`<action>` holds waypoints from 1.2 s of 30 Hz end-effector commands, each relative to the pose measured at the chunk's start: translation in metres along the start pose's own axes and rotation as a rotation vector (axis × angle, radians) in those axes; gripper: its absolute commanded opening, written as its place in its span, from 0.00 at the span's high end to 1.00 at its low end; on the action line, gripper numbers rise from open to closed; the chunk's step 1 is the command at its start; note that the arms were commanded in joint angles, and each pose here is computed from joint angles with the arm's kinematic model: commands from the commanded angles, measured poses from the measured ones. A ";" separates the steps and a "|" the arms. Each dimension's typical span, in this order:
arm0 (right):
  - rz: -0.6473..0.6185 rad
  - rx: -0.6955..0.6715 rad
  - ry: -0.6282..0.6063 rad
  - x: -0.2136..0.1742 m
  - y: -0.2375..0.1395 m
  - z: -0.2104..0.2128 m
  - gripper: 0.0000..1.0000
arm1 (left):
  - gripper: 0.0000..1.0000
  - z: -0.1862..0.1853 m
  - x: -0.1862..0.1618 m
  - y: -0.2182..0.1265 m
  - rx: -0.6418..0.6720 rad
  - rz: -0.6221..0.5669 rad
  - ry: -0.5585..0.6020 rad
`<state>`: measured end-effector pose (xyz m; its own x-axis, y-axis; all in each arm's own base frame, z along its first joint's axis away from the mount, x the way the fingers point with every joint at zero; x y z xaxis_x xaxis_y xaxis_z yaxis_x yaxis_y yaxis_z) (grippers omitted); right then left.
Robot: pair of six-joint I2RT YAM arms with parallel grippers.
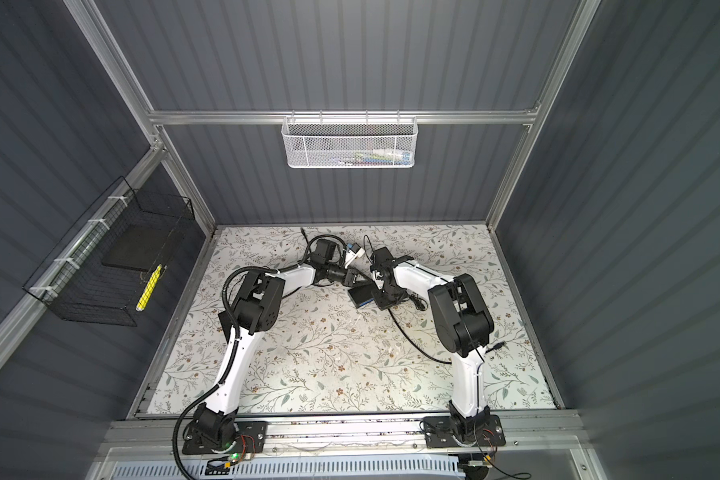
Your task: Insert the plug into the switch port
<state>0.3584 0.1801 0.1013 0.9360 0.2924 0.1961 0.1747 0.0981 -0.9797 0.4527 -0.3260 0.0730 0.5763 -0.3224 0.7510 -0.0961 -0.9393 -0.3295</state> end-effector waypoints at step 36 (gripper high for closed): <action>-0.223 -0.074 0.120 0.039 -0.018 0.004 1.00 | 0.70 -0.015 -0.020 0.040 -0.139 0.035 -0.051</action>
<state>0.3563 0.1841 0.0972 0.9512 0.2350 0.1999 0.1987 0.0290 -0.9796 0.4570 -0.3483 0.0720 0.5336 -0.2821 0.7973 -0.1023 -0.9573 -0.2703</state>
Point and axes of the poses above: each gripper's point midway between its finger pads, its own y axis out along the fingers, its own z axis along the line the jaws close on, x = y × z, the point moved 8 cm from there along -y, back along the fingers, and after that the axes turned 8 degrees about y, right-handed, at the moved point
